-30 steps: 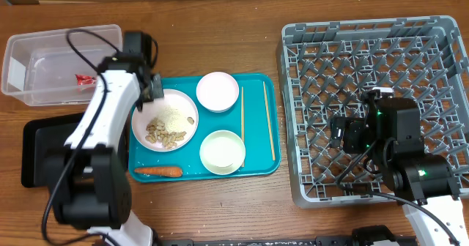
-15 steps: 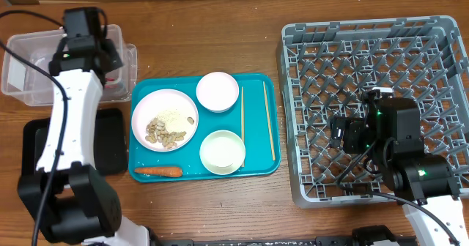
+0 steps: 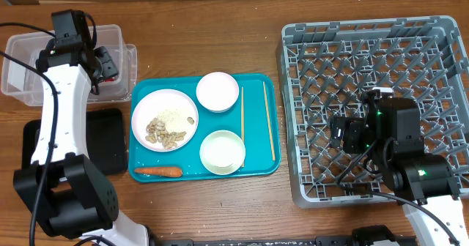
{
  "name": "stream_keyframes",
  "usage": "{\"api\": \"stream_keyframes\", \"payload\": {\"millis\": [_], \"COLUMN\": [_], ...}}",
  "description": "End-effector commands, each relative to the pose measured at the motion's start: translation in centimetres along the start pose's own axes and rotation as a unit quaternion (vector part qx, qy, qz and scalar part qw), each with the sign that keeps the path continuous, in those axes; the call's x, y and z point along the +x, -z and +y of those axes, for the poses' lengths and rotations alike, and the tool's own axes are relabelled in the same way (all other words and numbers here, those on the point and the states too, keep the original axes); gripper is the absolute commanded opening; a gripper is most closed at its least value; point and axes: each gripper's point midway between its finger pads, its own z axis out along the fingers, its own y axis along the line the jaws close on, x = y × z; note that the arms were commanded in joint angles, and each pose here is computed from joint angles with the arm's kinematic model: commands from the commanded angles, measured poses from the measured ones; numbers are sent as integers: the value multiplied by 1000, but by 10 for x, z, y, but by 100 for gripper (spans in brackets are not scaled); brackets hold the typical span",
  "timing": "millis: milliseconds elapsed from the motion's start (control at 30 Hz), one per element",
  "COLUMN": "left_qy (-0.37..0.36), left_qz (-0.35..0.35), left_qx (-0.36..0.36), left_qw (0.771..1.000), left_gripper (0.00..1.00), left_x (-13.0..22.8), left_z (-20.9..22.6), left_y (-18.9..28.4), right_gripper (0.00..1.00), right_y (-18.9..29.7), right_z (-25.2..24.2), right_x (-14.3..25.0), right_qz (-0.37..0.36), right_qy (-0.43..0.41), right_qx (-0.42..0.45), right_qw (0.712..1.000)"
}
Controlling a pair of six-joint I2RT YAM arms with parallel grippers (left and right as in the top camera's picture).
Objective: Sort waste into correct bins and load items into the dishwasher
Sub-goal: 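Move the tissue left and release it into the clear bin, then grasp the white cup on the tray with the left gripper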
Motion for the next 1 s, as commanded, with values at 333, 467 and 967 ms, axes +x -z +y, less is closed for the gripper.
{"api": "stream_keyframes", "payload": {"millis": [333,467,967], "left_qy": [-142,-149,-242], "left_qz": [169,222,230], "left_qx": [134,118,88], "left_qw": [966,956,938], "left_gripper": [65,65,71], "left_x": [111,144,258], "left_z": [-91,-91,-137], "left_y": [72,92,113], "right_gripper": [100,100,100], "right_y": [8,8,8], "right_z": [0,0,-1], "right_x": [-14,-14,-11], "right_qz": [-22,-22,-17], "right_qy": [-4,-4,-4], "right_qx": [2,2,3], "right_qw": [1000,1000,1000]}}
